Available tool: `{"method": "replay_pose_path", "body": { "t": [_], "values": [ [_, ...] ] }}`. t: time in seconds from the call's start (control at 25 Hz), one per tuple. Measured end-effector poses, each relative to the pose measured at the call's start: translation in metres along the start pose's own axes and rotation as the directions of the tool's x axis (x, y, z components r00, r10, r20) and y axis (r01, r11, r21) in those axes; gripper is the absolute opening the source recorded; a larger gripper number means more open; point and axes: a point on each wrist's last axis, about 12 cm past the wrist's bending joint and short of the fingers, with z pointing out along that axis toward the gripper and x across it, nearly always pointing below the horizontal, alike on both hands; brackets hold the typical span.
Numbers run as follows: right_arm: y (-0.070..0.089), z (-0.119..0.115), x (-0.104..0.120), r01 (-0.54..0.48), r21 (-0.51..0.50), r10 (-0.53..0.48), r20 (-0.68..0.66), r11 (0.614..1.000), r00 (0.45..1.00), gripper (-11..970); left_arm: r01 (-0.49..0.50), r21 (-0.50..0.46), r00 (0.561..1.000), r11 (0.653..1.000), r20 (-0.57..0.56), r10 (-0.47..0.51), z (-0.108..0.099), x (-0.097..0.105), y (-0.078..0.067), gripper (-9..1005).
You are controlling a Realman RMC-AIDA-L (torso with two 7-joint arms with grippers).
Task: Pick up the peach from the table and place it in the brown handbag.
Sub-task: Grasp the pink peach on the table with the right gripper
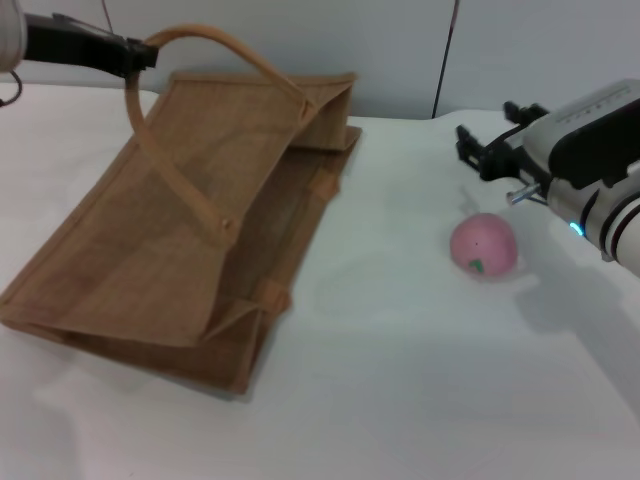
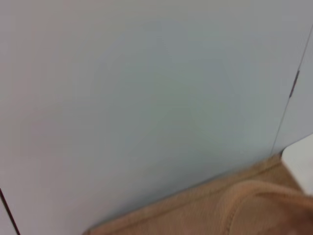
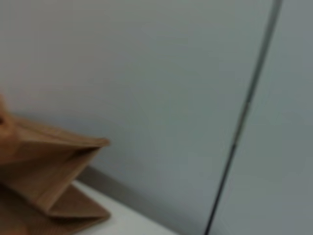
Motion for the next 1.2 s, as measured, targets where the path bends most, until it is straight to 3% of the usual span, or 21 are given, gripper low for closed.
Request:
{"method": "replay_pose_path", "body": {
  "t": [0.16,0.52,0.88,1.2],
  "values": [
    [0.003,-0.01,-0.016,0.021,-0.059,-0.021,-0.005,0.998,1.0,672,-0.028,-0.002,1.0,1.0,0.01,0.028,-0.011,-0.011,-0.003,123],
    [-0.014,-0.022,-0.04,0.046,-0.122,-0.061,-0.12,0.991,0.991,677,-0.113,-0.017,0.994,0.993,0.006,0.114,-0.017,-0.038,-0.017,123],
    [-0.008,-0.036,-0.057,0.05,-0.277,-0.122,-0.252,0.96,0.96,684,-0.161,-0.063,0.986,0.985,0.02,0.163,-0.037,-0.054,-0.02,121],
    [-0.033,-0.049,-0.079,-0.018,-0.345,-0.127,-0.392,0.938,0.911,706,-0.171,-0.068,0.984,0.983,0.029,0.174,-0.041,-0.058,-0.023,121]
  ]
}}
